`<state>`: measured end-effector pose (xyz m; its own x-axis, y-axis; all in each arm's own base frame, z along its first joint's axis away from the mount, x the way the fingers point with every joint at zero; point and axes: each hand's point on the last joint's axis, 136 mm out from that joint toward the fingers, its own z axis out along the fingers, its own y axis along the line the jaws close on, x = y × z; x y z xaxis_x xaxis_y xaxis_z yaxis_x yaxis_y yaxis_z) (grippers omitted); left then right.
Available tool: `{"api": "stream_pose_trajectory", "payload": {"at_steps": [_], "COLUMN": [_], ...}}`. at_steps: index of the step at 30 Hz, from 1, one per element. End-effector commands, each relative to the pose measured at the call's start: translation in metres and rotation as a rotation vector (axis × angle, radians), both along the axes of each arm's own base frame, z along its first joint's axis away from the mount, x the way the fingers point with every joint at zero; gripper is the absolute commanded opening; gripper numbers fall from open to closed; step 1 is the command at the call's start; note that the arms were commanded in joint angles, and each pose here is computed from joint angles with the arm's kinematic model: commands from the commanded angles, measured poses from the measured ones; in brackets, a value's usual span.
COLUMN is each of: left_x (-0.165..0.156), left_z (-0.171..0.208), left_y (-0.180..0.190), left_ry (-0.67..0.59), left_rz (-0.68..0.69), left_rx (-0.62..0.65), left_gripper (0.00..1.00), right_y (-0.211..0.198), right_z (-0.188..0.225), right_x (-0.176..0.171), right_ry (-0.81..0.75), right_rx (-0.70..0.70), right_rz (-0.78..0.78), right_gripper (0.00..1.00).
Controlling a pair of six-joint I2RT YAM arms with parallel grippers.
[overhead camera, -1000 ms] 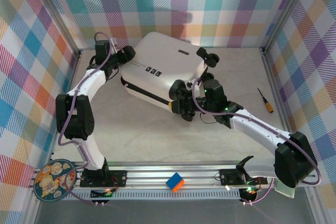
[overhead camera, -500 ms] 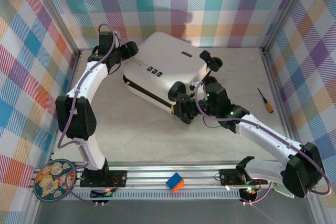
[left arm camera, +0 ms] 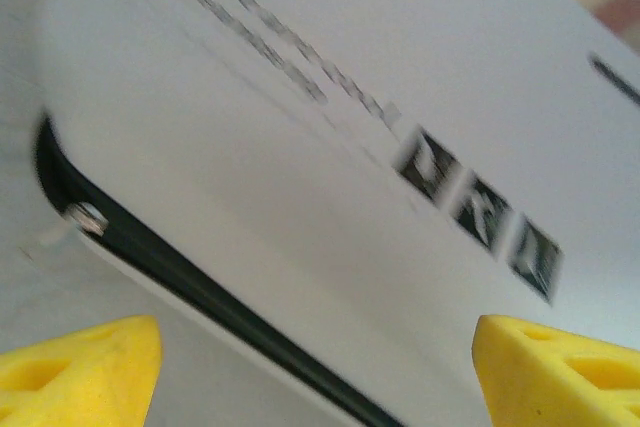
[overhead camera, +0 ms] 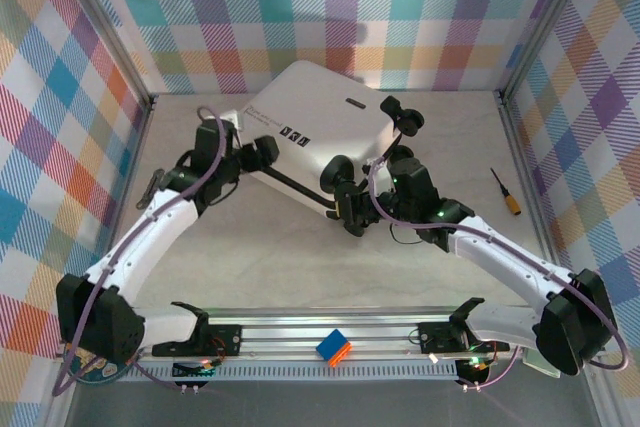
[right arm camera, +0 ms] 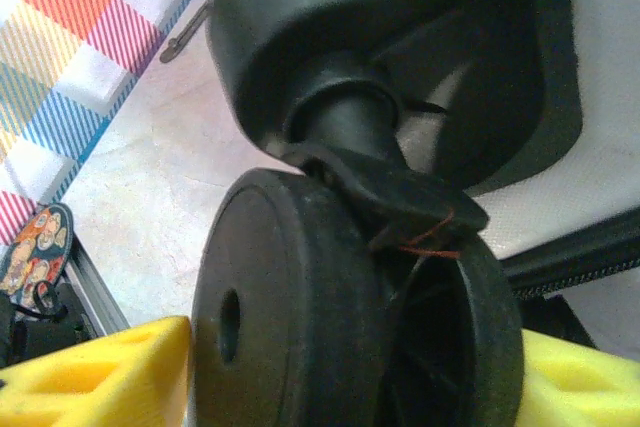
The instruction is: Pack the luggage
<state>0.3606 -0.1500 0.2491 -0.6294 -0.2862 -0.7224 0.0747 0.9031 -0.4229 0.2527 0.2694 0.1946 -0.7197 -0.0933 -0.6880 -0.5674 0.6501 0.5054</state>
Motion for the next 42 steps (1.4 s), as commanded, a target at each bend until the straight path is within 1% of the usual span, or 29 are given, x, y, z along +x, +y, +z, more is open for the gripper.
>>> {"api": "stream_pose_trajectory", "payload": {"at_steps": [1, 3, 7, 9, 12, 16, 18, 20, 25, 29, 33, 37, 42], "left_x": [-0.025, -0.037, -0.052, -0.054, -0.059, -0.074, -0.08, -0.086, -0.095, -0.097, -0.096, -0.091, -0.087], "left_z": [-0.002, 0.001, 0.004, 0.003, 0.001, -0.004, -0.006, -0.007, -0.02, -0.024, -0.025, -0.027, -0.027], "left_y": [-0.011, -0.016, -0.018, -0.015, -0.014, -0.03, -0.039, -0.047, -0.071, -0.09, -0.111, -0.12, -0.132], "left_ry": [0.005, -0.002, -0.015, -0.006, 0.008, 0.023, 0.028, 0.033, 0.04, 0.042, 0.044, 0.038, 0.021], "left_rz": [-0.015, -0.025, -0.039, -0.034, -0.038, -0.073, -0.083, -0.081, -0.068, -0.07, -0.085, -0.049, -0.037], "left_rx": [0.009, 0.022, 0.05, 0.072, 0.085, 0.066, 0.068, 0.064, 0.024, 0.065, 0.069, 0.111, 0.09], "left_gripper": [0.81, 0.81, 0.81, 0.81, 0.81, 0.81, 0.81, 0.81, 0.81, 0.81, 0.82, 0.86, 0.9], "right_y": [0.022, 0.028, 0.056, 0.075, 0.081, 0.056, 0.036, 0.013, -0.039, -0.063, -0.069, -0.067, -0.066], "right_z": [0.029, 0.03, 0.03, 0.029, 0.026, 0.034, 0.039, 0.04, 0.035, 0.022, 0.008, -0.004, -0.021], "right_x": [0.001, 0.0, -0.01, -0.016, -0.013, -0.01, -0.011, -0.013, -0.011, -0.005, -0.003, -0.001, -0.001], "right_ry": [-0.041, -0.041, -0.051, -0.054, -0.054, -0.13, -0.163, -0.18, -0.195, -0.152, -0.124, -0.101, -0.07], "right_rx": [0.095, 0.108, 0.108, 0.097, 0.081, 0.028, -0.001, -0.019, -0.037, -0.019, -0.017, -0.014, -0.01], "right_rz": [0.075, 0.085, 0.152, 0.193, 0.185, 0.11, 0.063, 0.008, -0.123, -0.175, -0.186, -0.182, -0.179], "right_gripper": [0.55, 0.46, 0.42, 0.43, 0.5, 0.67, 0.73, 0.77, 0.81, 0.81, 0.81, 0.82, 0.82]}}
